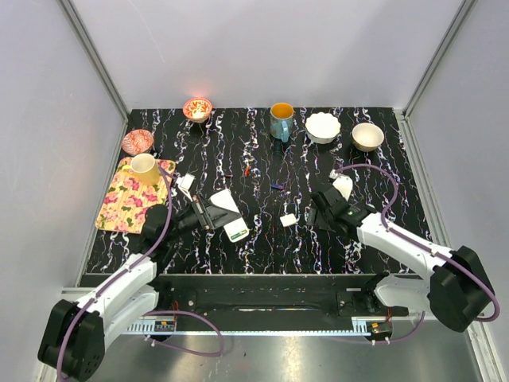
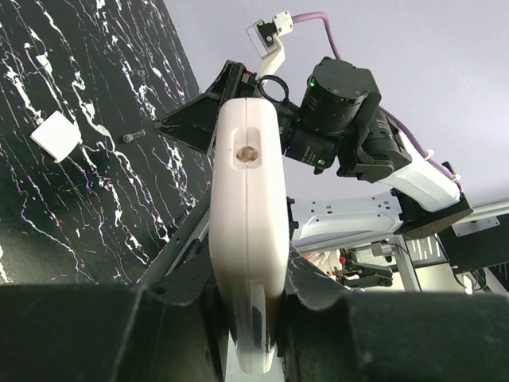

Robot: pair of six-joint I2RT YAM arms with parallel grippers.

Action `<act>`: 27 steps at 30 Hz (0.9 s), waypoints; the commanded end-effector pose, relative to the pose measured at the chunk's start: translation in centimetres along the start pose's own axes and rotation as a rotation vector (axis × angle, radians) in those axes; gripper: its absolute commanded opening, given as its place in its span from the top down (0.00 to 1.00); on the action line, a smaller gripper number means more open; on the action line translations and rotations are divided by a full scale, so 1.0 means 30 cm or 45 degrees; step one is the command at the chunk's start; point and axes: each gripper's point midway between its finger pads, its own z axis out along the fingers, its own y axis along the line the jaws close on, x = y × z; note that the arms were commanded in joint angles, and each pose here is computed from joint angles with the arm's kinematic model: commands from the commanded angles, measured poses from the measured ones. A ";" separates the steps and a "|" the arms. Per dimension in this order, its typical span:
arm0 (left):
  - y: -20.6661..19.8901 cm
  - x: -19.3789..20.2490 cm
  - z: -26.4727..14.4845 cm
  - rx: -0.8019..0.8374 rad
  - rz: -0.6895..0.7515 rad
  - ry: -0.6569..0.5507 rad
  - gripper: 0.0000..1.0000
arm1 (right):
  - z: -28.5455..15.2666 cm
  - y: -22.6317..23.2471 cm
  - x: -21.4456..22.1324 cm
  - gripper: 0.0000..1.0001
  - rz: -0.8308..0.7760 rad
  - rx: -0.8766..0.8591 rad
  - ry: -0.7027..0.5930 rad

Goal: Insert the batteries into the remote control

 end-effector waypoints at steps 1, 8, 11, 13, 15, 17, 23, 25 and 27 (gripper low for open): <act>-0.035 -0.017 0.003 0.069 0.048 -0.014 1.00 | -0.003 0.006 -0.014 0.21 0.108 0.023 0.010; -0.056 -0.017 0.004 0.107 0.043 -0.006 1.00 | 0.021 0.061 -0.038 0.15 0.173 -0.056 -0.019; -0.068 -0.026 0.003 0.106 0.060 -0.016 1.00 | 0.003 0.176 -0.115 0.19 0.077 -0.273 -0.102; -0.066 -0.027 0.001 0.092 0.068 -0.018 1.00 | -0.018 0.251 -0.203 0.19 0.023 -0.335 -0.153; -0.061 -0.030 0.000 0.078 0.063 -0.032 1.00 | 0.037 0.282 -0.218 0.20 -0.092 -0.292 -0.123; -0.052 -0.034 -0.004 0.069 0.055 -0.055 1.00 | 0.089 0.350 -0.270 0.22 -0.142 -0.278 -0.119; -0.040 -0.035 -0.012 0.045 0.041 -0.080 1.00 | 0.271 0.478 -0.322 0.28 -0.177 -0.213 -0.086; -0.037 -0.034 -0.015 0.031 0.045 -0.082 1.00 | 0.315 0.527 -0.328 0.31 -0.178 -0.237 -0.072; -0.033 -0.031 -0.019 0.018 0.045 -0.079 1.00 | 0.330 0.558 -0.336 0.32 -0.176 -0.261 -0.068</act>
